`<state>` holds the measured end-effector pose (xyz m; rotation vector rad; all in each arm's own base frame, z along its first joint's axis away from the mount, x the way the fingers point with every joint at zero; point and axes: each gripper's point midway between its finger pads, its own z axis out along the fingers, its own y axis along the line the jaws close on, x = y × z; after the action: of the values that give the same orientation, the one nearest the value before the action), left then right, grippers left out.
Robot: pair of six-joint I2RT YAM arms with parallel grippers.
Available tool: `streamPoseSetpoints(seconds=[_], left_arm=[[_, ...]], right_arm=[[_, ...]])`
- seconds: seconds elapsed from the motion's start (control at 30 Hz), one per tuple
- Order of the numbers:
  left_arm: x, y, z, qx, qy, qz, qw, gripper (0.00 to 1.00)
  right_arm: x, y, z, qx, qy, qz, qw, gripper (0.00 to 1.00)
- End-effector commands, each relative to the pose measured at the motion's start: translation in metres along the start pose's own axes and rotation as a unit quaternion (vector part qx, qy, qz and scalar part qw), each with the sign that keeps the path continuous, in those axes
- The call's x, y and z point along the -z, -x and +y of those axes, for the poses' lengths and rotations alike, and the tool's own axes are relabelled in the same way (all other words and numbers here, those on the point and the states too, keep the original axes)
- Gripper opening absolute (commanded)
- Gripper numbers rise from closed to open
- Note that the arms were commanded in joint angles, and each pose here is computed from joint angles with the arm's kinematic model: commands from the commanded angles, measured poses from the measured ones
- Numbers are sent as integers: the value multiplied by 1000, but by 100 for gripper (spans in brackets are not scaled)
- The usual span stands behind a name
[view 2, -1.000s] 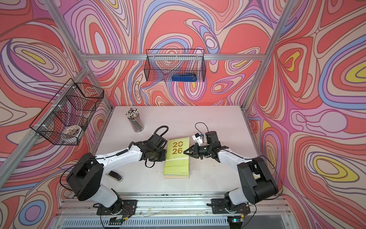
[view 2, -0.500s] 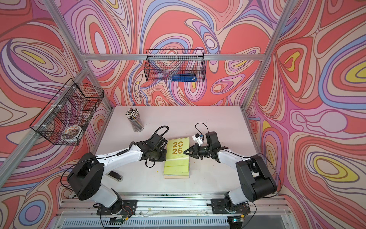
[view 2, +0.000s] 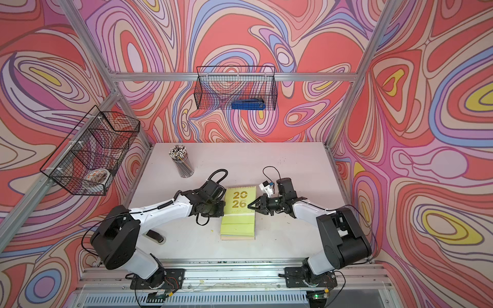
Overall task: Stack the calendars
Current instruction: Place the calendar at the calendar.
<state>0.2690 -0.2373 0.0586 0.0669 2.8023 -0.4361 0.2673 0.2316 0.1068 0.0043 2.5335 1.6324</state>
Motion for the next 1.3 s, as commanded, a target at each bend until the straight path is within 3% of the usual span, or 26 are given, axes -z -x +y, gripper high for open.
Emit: streamPoseSetpoints(seconds=[0.0,0.23,0.63,0.77,1.1,1.27], left_arm=[[0,3,-6,6,-2,-1,1000,0],[0,1,-6,5,-1,2,1000,0],[3,2,1,-4,17,-3,1000,0],[6,3,5,-8,28,-6,1000,0],[3,5,10,-18,51,-1,999,0],[0,6,10,-23,56,3,998,0]], right_arm=[[1,7,-1,6,-14,-5,1000,25],[1,11,-3,3,-27,-9,1000,30],[3,14,-9,-4,-57,-11,998,57],[5,16,-11,-5,-74,-15,997,62],[23,20,-29,-13,-173,-39,984,67],[49,25,-37,-13,-254,-78,964,69]])
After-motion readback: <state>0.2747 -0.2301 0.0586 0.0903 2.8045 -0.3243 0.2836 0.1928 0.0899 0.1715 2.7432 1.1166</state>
